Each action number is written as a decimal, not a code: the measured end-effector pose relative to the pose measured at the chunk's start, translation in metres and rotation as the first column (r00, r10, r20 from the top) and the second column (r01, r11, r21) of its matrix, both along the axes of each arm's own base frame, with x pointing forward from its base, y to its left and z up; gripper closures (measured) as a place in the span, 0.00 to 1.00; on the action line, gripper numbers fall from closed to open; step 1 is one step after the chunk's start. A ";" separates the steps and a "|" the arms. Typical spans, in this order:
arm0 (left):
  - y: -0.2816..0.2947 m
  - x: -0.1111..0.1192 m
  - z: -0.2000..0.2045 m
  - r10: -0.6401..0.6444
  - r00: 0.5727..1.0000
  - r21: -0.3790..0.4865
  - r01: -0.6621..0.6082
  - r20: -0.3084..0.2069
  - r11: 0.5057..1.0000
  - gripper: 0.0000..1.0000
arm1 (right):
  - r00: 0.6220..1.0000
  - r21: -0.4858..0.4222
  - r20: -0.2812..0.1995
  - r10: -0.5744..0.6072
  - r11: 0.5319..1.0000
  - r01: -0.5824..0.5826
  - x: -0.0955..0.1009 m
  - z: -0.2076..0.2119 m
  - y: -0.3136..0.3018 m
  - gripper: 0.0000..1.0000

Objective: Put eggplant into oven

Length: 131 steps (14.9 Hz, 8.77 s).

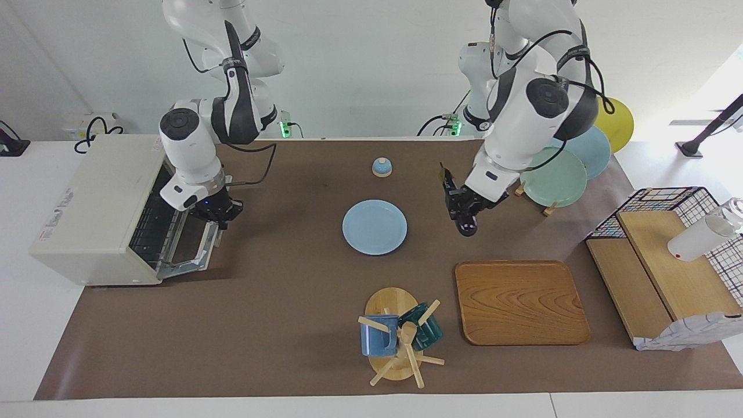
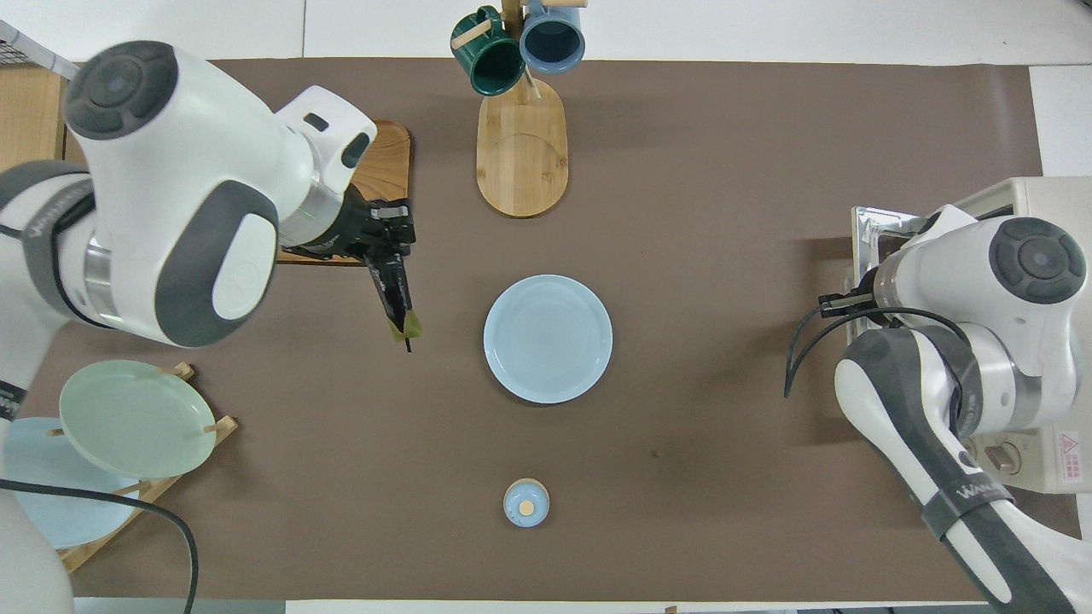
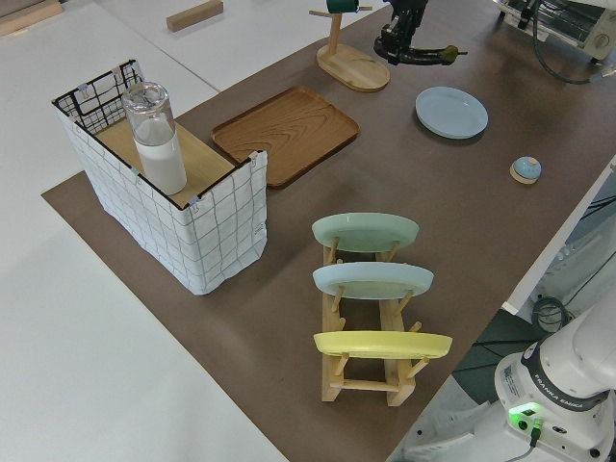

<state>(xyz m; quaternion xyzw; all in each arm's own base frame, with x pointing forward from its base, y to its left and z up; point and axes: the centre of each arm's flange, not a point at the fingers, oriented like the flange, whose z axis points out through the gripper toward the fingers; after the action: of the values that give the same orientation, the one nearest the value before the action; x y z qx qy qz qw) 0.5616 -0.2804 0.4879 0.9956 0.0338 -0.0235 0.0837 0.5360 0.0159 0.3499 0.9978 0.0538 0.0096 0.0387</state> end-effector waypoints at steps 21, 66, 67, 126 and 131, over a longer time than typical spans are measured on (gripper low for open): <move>-0.138 -0.094 -0.169 -0.090 0.991 -0.038 0.094 0.099 0.995 0.53 | 0.999 0.102 0.029 0.025 0.994 -0.028 0.023 0.004 0.069 0.49; 0.171 -0.019 0.092 -0.112 0.994 0.122 0.110 0.005 0.986 0.00 | 0.996 -0.133 0.061 0.064 0.990 -0.056 -0.051 -0.043 0.472 0.97; 0.171 -0.019 0.092 -0.112 0.994 0.122 0.111 0.003 0.986 0.00 | 0.996 -0.169 0.050 0.071 0.984 -0.062 -0.046 -0.034 0.467 0.97; 0.180 -0.020 0.096 -0.106 0.994 0.151 0.106 -0.004 0.983 0.00 | 0.991 -0.111 -0.110 0.074 0.990 -0.086 0.003 -0.052 0.027 0.99; 0.180 -0.020 0.096 -0.106 0.994 0.151 0.106 -0.004 0.983 0.00 | 0.979 -0.175 -0.156 0.133 0.972 -0.160 0.007 -0.038 0.038 0.99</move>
<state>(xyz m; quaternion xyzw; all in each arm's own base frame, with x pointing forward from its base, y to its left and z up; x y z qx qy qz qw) 0.5420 -0.1007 0.5836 0.9995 -0.0177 -0.0233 0.0067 0.5435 0.0542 0.3120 0.9811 0.1306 -0.0642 0.1273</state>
